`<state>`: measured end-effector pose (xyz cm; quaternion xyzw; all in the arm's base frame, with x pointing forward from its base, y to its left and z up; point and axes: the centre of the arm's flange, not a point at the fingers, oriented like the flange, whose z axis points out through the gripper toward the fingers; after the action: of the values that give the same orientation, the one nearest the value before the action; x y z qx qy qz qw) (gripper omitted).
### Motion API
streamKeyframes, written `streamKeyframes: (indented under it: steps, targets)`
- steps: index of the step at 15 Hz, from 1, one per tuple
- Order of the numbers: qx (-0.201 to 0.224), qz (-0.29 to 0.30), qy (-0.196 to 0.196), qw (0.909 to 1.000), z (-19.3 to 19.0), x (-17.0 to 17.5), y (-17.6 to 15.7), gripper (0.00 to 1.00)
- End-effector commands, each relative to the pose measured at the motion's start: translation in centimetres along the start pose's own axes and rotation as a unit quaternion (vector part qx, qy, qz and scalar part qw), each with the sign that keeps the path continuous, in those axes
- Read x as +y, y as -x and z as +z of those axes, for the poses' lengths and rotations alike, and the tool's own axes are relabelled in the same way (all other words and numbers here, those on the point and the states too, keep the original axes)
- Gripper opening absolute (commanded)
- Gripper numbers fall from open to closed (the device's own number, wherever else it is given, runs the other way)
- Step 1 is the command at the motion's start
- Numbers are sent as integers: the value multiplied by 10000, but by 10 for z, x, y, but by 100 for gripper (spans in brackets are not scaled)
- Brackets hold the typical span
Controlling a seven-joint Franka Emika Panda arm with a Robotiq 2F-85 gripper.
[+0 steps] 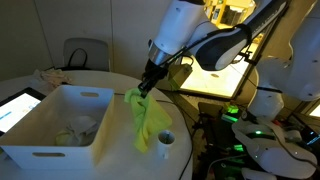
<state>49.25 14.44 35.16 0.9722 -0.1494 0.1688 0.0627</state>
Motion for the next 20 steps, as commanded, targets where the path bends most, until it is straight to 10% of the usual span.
streamKeyframes:
  steps: [1,14,20]
  targets:
    - [223,117,122,9996,-30,-19,-22,2]
    - [626,825,97,9946,-43,-91,-102,2]
    - [1168,1881,3,9752,-43,-120,-154,2]
